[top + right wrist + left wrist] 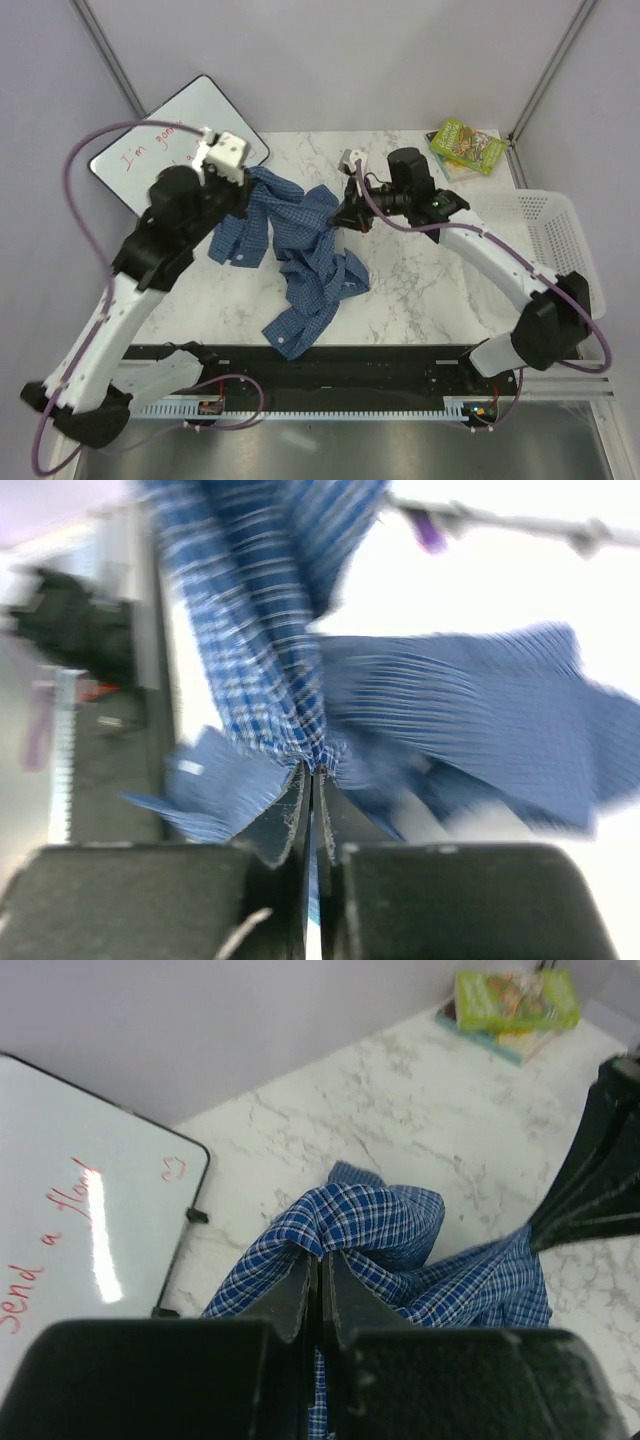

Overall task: Fold and stack the long sleeve shirts
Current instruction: Flatten the shirt out

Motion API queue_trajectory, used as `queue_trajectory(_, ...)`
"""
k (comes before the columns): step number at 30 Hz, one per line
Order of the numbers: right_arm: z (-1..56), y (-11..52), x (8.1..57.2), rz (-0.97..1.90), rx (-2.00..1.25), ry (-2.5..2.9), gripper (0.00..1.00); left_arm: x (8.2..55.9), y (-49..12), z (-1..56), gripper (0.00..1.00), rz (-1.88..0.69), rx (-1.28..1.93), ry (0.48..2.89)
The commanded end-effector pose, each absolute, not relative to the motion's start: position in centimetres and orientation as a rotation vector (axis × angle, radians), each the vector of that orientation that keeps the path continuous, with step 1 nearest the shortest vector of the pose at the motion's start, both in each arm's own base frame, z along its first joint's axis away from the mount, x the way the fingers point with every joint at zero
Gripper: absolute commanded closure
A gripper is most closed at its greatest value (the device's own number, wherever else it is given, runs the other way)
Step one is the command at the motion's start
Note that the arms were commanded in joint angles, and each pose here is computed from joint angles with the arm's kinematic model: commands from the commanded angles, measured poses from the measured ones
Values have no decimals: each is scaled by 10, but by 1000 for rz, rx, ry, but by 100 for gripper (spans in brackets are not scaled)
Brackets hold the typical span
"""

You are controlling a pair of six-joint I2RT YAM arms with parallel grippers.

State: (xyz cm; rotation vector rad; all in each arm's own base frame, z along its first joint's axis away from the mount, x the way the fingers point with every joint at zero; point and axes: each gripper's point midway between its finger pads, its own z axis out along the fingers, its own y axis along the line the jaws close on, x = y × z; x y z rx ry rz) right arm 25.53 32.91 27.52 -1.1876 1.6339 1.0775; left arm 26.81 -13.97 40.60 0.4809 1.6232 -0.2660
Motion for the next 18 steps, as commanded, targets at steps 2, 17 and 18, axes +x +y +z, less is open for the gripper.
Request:
queue_trajectory(2,212,272,327,1055,-1064,1879,77,354,-187,316,98,-254,449,1872)
queue_trajectory(17,198,231,334,1184,-455,2117,51,452,-219,299,98,-202,319,1918)
queue_trajectory(18,205,233,334,1198,-450,2076,53,454,-217,300,98,-183,318,1913)
